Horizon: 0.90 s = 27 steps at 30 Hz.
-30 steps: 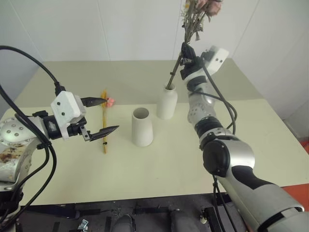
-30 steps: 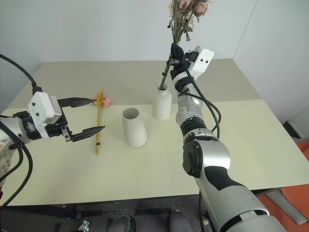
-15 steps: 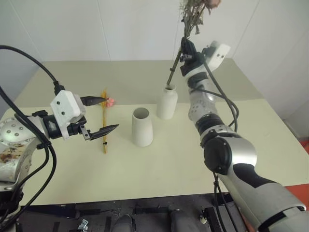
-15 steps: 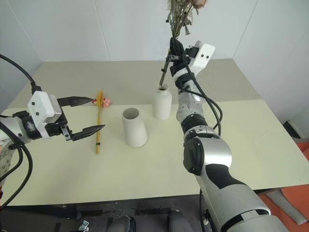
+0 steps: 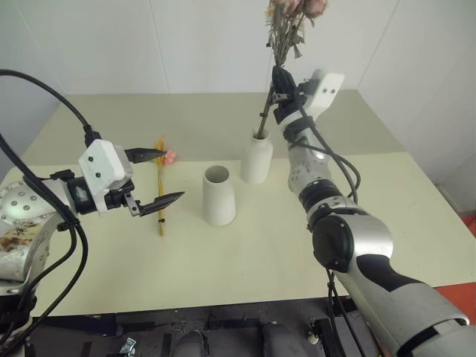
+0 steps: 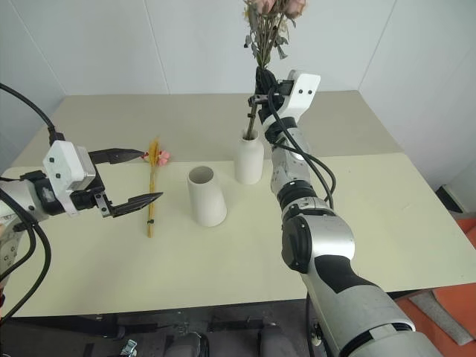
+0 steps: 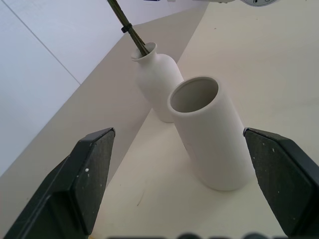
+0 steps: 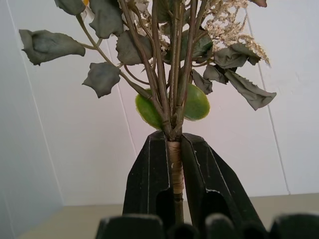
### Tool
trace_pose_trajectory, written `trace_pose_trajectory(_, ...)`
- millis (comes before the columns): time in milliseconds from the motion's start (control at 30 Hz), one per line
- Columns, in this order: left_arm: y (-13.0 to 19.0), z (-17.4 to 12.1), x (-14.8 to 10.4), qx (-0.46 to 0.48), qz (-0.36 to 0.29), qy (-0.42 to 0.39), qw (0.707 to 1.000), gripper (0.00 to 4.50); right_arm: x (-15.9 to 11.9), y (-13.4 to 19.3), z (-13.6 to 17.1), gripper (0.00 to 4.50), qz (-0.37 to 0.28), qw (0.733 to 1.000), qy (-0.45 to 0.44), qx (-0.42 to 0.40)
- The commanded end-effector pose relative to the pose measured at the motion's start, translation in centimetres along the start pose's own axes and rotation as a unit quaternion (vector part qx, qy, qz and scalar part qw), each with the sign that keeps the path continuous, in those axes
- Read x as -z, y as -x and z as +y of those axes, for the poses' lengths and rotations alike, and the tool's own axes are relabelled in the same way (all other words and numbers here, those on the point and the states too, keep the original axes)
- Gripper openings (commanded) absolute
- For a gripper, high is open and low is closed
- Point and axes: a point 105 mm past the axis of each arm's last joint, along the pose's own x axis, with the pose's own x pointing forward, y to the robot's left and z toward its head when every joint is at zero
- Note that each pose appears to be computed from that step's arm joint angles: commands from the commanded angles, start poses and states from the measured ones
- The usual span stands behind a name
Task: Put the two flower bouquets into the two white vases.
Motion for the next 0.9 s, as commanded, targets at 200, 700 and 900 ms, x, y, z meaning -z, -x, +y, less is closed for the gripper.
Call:
trace_pose_trajectory(200, 0.3, 0.3, -1.1, -0.013, -0.013, -0.020, 1.000, 4.50, -1.5, -0.8, -0.3, 0.15, -0.009, 1.000, 0.011, -0.004)
trace_pose_trajectory(700, 0.2, 0.4, -1.1, -0.017, -0.014, -0.024, 0.999, 4.50, -0.2, -0.4, 1.1, 0.15, -0.007, 1.000, -0.011, -0.018)
trace_pose_trajectory(900, 0.0, 0.5, -1.1, -0.019, -0.016, -0.026, 0.999, 4.50, 0.5, 0.1, 1.5, 0.15, -0.004, 1.000, -0.005, -0.026)
